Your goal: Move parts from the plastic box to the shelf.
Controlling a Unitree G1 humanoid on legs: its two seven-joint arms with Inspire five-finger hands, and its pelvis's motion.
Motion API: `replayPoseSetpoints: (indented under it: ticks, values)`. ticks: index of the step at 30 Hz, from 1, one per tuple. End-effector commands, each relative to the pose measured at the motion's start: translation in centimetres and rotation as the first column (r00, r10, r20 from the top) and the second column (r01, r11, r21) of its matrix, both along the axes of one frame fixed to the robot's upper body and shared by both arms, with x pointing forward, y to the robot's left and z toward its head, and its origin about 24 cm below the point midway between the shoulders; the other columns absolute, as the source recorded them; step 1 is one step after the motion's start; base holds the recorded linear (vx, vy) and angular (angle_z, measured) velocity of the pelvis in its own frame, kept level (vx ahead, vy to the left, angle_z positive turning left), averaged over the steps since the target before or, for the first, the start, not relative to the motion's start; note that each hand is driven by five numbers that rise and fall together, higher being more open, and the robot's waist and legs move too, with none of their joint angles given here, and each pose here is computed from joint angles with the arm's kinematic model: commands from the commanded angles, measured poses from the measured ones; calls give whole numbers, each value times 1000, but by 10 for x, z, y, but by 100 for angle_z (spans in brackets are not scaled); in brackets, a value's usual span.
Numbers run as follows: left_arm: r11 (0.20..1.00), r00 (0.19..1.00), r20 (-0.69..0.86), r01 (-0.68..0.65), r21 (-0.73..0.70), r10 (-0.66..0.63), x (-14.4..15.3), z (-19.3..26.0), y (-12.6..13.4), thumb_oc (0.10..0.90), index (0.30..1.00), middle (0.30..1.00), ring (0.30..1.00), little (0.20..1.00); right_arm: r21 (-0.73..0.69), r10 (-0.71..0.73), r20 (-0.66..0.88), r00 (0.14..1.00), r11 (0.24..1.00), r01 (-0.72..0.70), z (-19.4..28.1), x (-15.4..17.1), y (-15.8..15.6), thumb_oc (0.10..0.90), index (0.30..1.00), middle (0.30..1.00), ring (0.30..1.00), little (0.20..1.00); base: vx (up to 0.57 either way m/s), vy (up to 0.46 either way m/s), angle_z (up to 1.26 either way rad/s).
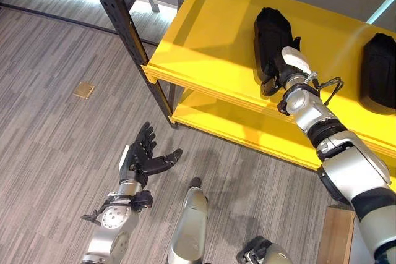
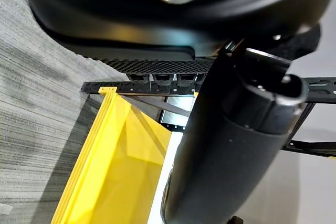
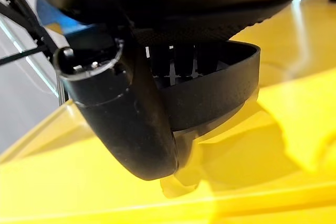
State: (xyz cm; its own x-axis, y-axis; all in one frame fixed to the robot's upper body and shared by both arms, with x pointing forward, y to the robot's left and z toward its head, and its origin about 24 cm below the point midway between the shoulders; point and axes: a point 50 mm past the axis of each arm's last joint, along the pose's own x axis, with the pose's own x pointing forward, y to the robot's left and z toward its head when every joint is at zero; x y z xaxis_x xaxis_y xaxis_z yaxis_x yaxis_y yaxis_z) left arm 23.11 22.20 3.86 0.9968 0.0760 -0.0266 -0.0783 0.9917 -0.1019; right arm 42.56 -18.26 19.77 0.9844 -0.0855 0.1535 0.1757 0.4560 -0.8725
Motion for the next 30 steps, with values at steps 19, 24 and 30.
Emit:
replayPoseSetpoints:
  ticks: [19,24,30]
  values:
    - [994,962,252,111,-9,-105,12,50,-17,900,1000,1000,1000,1000,126,-190,267,945,979,162,89,-8,-55,400,300,300,300,300,-2,-1,2]
    - [994,963,250,111,-17,-103,12,50,-16,900,1000,1000,1000,1000,123,-205,294,934,977,176,98,-11,-60,400,300,300,300,300,0,0,0]
    - [993,963,248,118,-18,-109,12,50,-16,900,1000,1000,1000,1000,108,-233,330,915,972,209,113,-16,-72,400,300,300,300,300,0,0,0]
